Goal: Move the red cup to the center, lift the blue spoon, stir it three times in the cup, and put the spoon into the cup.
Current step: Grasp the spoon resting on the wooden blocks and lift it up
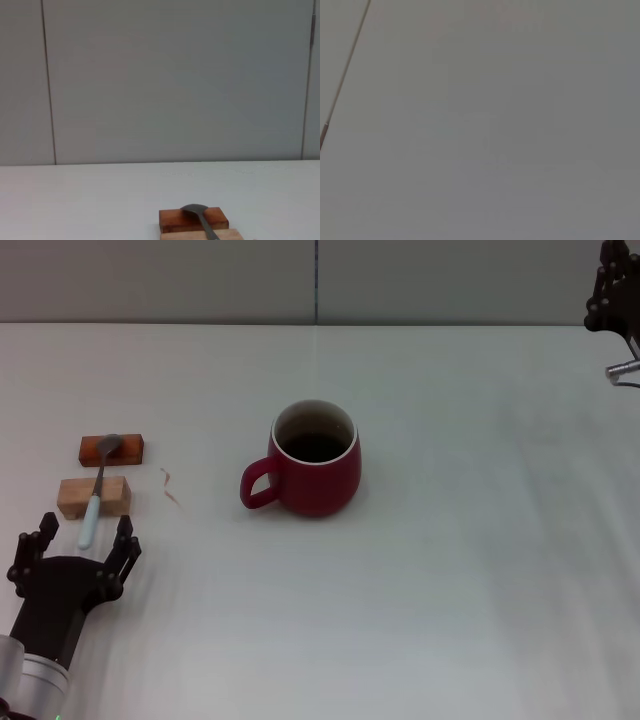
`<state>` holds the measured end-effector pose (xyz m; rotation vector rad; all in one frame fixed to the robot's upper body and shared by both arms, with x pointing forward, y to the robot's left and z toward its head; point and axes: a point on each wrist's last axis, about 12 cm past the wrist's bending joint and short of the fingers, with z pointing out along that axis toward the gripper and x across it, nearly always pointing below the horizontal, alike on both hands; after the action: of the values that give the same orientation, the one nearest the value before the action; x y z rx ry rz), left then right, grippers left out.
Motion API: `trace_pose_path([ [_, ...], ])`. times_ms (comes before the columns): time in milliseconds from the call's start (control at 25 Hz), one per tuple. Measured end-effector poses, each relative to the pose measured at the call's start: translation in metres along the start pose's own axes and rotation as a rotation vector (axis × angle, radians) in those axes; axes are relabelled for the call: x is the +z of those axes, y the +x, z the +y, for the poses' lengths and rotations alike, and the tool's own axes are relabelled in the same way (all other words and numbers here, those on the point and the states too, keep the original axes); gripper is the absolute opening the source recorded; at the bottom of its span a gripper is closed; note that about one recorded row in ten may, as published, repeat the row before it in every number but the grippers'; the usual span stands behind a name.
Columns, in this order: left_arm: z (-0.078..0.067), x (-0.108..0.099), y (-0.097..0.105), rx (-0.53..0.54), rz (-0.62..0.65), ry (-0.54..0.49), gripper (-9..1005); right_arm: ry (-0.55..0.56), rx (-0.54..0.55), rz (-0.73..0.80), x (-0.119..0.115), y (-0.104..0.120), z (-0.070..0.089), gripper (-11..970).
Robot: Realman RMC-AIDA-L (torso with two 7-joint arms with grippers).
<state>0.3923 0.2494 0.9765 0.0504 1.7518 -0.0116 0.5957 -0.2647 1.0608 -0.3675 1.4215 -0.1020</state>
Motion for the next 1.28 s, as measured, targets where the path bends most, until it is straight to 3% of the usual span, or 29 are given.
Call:
trace_pose_path([
  [680, 0.001, 0.007, -0.001, 0.005, -0.003, 0.011, 849, 0.0, -0.007, 0.004, -0.002, 0.002, -0.001, 29],
  [1080, 0.001, 0.011, -0.001, 0.012, 0.001, 0.016, 477, 0.001, -0.008, 0.01, -0.005, 0.003, -0.001, 29],
  [1280, 0.001, 0.014, -0.001, 0.015, 0.002, 0.021, 478, 0.003, -0.008, 0.012, -0.006, 0.004, -0.002, 30],
])
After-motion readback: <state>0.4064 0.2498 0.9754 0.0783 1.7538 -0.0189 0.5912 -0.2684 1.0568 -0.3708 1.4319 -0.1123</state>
